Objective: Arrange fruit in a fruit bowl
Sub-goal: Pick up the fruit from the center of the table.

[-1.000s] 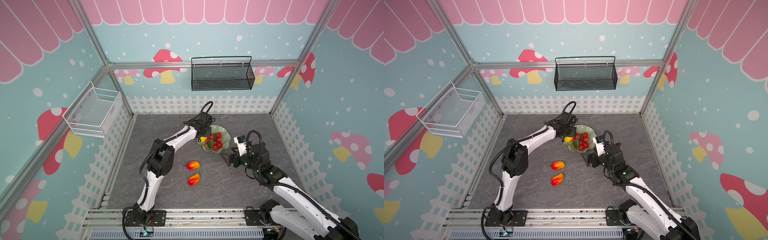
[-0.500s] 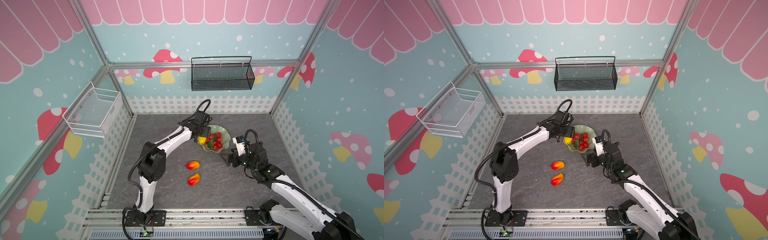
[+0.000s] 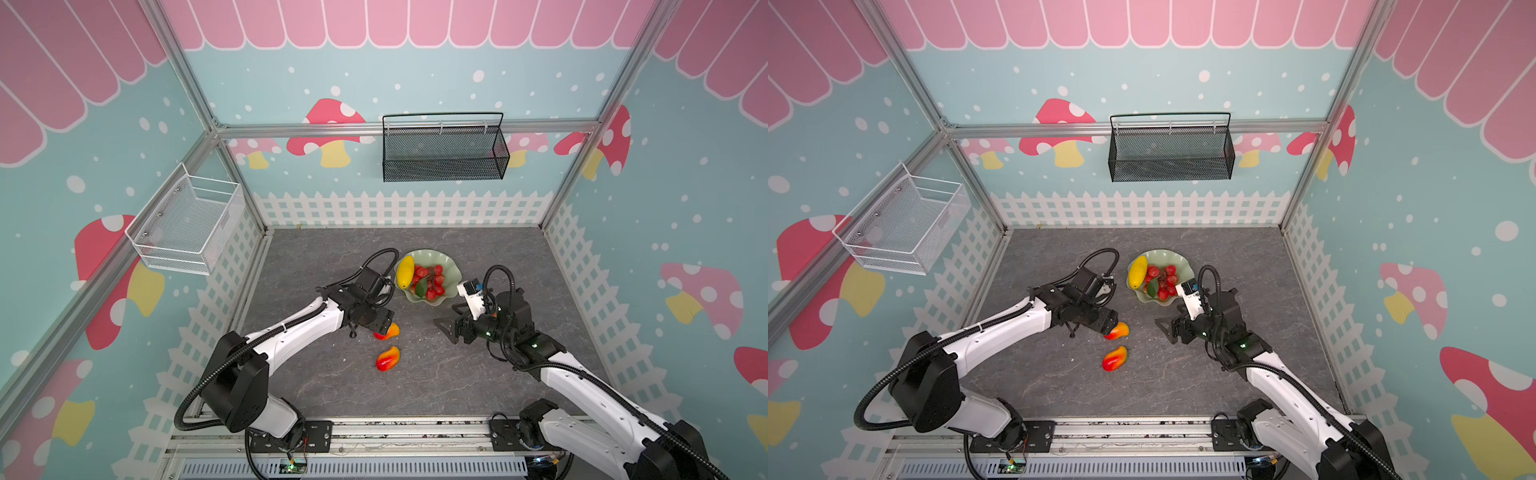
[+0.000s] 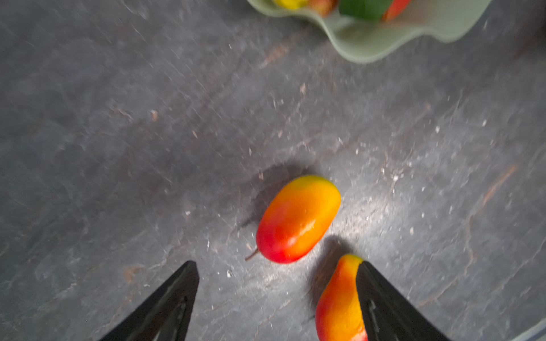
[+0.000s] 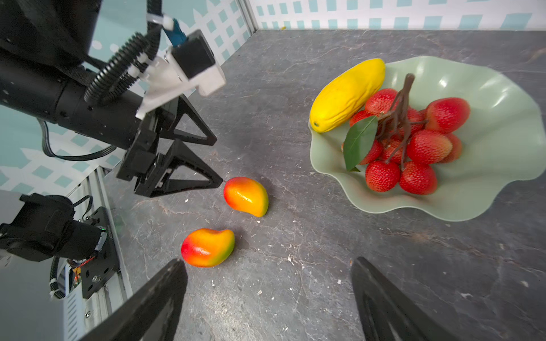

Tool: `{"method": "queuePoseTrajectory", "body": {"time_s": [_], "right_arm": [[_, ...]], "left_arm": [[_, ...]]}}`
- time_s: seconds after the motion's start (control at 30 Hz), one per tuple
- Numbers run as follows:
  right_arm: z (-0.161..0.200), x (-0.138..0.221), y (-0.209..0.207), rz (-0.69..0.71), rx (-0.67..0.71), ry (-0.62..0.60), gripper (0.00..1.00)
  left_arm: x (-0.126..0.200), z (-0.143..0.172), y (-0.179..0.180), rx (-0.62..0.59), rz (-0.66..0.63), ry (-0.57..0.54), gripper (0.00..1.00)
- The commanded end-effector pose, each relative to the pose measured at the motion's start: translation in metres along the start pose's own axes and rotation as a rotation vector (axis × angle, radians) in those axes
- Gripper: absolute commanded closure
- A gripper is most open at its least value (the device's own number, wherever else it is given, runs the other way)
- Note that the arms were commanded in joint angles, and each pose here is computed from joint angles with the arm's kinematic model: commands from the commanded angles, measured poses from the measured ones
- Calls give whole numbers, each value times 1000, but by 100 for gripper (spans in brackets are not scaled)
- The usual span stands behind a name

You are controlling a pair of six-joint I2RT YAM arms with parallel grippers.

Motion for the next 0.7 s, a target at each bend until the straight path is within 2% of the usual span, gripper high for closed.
{"method": "queuePoseTrajectory", "body": {"time_s": [0.0, 0.23, 0.67], "right_arm": [[-1, 1, 6, -64, 22, -25, 10], [6, 6, 6, -44, 6, -19, 10], [10, 5, 2, -16, -19, -9, 10]], "left_arm": [[5, 0, -8, -124, 14, -21, 16], [-27, -4, -22, -215, -12, 32, 16], [-66, -5, -20, -228, -97, 71, 23]]}}
Point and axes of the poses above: each gripper's point midway between its finger pads, its own x axis back along the fingers, its own y axis along the line the jaws close on, z = x × y, the point moved 8 cm from there along x, back along the fingers, and after that the axes turned 3 degrees about x, right-handed, at the moved point
